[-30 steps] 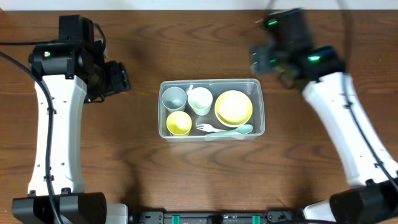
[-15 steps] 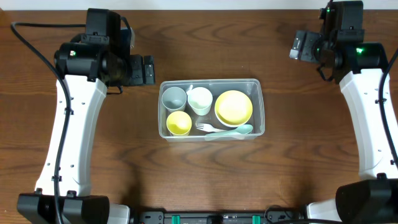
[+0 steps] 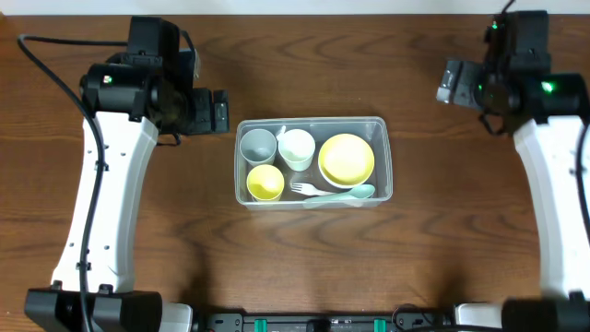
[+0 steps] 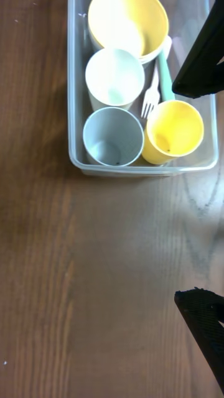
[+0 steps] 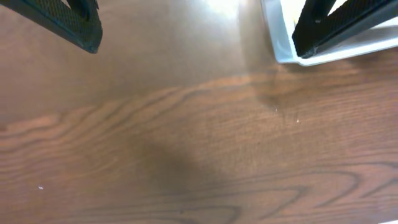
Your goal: Pack container
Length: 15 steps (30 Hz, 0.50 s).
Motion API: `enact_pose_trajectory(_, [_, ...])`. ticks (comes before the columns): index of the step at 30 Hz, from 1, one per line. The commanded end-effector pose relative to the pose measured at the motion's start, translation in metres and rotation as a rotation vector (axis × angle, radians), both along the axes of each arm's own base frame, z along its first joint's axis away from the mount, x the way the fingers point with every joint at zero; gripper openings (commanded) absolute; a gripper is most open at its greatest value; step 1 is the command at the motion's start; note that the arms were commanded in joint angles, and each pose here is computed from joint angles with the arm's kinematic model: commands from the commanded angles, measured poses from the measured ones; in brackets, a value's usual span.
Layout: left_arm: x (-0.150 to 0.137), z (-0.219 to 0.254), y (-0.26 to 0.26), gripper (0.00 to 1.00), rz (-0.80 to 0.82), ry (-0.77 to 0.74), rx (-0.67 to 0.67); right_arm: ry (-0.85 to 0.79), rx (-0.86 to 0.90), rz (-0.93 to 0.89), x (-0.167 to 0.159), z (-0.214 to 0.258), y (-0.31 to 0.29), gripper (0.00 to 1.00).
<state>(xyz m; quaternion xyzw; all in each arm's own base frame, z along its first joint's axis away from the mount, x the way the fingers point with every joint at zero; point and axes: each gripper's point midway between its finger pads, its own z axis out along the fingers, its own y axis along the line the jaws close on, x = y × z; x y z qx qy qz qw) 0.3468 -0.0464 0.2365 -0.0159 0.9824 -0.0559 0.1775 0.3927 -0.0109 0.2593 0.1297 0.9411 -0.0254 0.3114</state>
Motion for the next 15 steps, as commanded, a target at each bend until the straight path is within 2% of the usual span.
enact_pose_trajectory(1, [-0.013,0.013,0.003,0.98,-0.009,-0.039,0.008,-0.052,0.008,-0.038,-0.028,0.019,-0.004,0.99])
enact_pose_trajectory(8, [-0.058,0.024,-0.002,0.98,-0.038,-0.132,-0.002,-0.106,0.015,-0.028,-0.092,-0.01,0.009,0.98])
enact_pose_trajectory(15, [-0.127,-0.001,0.004,0.98,-0.032,-0.286,-0.032,-0.181,-0.017,-0.074,-0.165,-0.069,0.005,0.98])
